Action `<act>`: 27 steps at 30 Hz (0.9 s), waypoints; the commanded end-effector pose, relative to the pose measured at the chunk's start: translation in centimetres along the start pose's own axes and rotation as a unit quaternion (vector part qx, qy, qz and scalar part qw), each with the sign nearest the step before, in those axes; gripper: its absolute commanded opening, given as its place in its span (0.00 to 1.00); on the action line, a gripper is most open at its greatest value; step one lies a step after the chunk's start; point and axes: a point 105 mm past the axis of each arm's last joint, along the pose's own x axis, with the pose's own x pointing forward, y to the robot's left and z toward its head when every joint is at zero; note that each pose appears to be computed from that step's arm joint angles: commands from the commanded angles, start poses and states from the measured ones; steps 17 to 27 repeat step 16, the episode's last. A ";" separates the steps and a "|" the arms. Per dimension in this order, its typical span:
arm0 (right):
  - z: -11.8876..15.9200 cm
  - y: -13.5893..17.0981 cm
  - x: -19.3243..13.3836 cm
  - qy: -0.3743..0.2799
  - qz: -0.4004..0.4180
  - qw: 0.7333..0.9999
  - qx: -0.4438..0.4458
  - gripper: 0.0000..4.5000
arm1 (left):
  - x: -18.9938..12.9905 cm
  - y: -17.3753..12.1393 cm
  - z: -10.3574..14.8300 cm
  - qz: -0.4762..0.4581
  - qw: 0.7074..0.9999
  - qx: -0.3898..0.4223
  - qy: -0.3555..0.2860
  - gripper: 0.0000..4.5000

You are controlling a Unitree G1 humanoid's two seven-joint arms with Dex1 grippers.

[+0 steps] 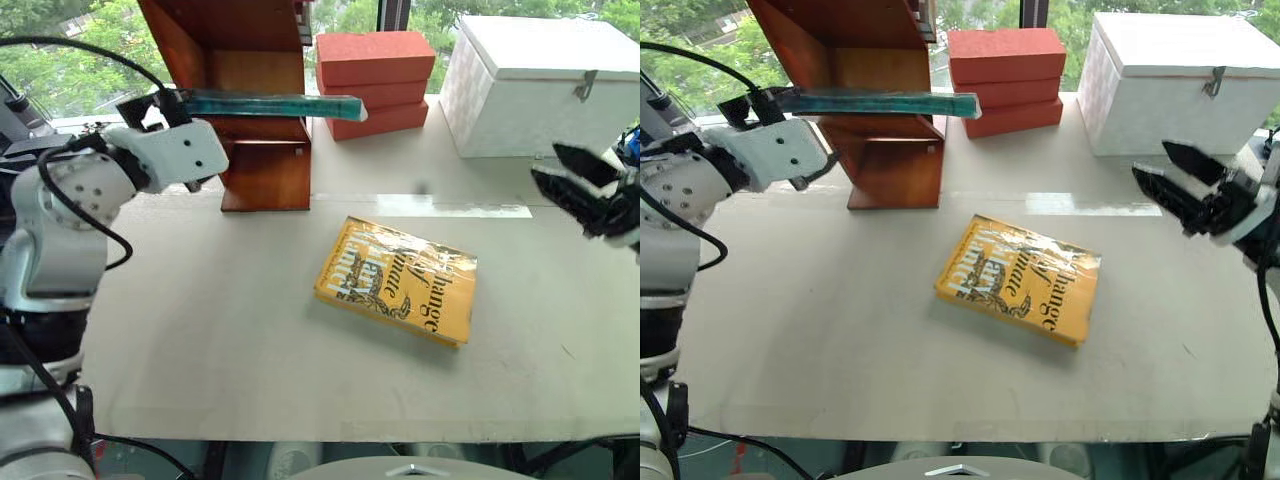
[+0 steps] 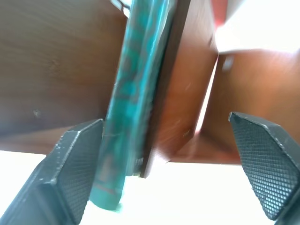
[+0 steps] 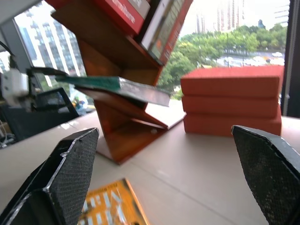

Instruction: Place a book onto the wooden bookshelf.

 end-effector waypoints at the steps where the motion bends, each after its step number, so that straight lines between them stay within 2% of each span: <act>1: -0.7 -0.3 -2.0 0.031 -0.023 0.998 -0.053 1.00 | -1.3 -1.6 2.4 -0.009 0.986 -0.143 -0.079 1.00; 2: -1.9 -0.5 -2.6 0.055 -0.032 0.996 -0.061 1.00 | -1.7 -3.4 2.5 -0.041 0.972 -0.209 -0.097 1.00; 3: -3.5 -0.8 -3.6 0.086 -0.045 0.993 -0.069 1.00 | -2.3 -6.4 2.1 -0.103 0.956 -0.258 -0.094 1.00; 4: -4.6 -1.0 -4.3 0.106 -0.053 0.990 -0.076 1.00 | -3.0 -8.4 1.8 -0.142 0.943 -0.286 -0.089 1.00; 7: -7.0 -1.0 -6.1 0.145 -0.065 0.983 -0.091 1.00 | -4.4 -11.6 1.3 -0.183 0.907 -0.371 -0.074 1.00; 10: -9.6 -0.8 -8.3 0.182 -0.084 0.976 -0.089 1.00 | -5.2 -15.8 0.0 -0.194 0.888 -0.416 -0.024 1.00; 14: -11.6 -0.2 -9.9 0.212 -0.087 0.969 -0.091 1.00 | -6.2 -18.8 -0.8 -0.190 0.873 -0.450 0.000 1.00; 16: -12.0 -0.2 -10.3 0.215 -0.092 0.968 -0.089 1.00 | -6.5 -19.7 -1.1 -0.189 0.869 -0.457 0.005 1.00; 27: -12.0 -0.2 -10.3 0.215 -0.092 0.968 -0.089 1.00 | -6.5 -19.7 -1.1 -0.189 0.869 -0.457 0.005 1.00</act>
